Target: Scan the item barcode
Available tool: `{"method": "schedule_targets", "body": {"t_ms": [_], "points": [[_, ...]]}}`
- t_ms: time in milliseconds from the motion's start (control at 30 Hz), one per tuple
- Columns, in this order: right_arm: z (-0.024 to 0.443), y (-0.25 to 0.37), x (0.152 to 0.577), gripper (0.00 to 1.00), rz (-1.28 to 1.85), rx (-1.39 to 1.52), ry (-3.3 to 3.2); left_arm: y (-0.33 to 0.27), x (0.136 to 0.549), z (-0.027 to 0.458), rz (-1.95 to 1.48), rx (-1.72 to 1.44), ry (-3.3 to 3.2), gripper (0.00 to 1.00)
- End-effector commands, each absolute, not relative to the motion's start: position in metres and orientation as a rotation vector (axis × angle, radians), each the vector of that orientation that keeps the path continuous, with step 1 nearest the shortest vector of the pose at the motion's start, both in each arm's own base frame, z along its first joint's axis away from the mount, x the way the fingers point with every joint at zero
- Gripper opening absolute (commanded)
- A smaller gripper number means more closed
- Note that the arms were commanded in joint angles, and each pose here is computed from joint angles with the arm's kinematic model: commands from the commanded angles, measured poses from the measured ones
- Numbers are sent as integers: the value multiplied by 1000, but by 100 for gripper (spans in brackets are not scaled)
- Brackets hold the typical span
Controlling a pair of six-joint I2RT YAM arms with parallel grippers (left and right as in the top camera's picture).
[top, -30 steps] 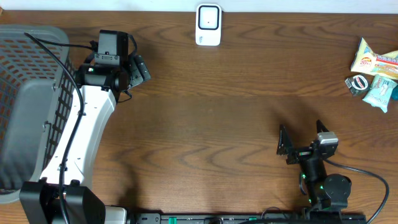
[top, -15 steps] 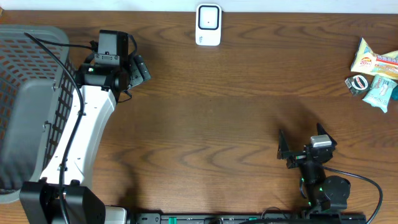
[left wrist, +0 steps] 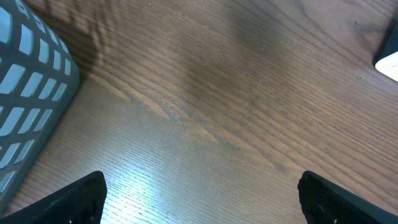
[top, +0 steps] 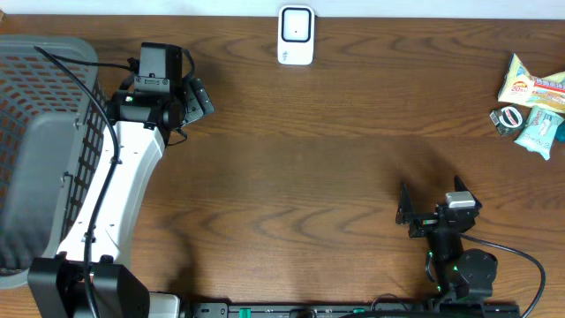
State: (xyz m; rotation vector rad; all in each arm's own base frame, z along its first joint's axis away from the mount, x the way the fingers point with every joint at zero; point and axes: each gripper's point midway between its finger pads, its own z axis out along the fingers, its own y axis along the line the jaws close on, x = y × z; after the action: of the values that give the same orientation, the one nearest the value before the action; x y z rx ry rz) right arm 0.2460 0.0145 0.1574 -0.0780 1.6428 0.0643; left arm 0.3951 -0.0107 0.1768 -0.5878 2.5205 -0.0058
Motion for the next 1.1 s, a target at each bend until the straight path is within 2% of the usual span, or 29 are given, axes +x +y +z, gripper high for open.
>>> {"method": "schedule_targets", "body": {"t_ms": [0,1067], "points": [[157,13,246,99,68,-54,1644,-7,394,176,14,-600,2520,98],[159,17,245,99,87,-71,1637,-7,394,176,14,-600,2520,98]]}}
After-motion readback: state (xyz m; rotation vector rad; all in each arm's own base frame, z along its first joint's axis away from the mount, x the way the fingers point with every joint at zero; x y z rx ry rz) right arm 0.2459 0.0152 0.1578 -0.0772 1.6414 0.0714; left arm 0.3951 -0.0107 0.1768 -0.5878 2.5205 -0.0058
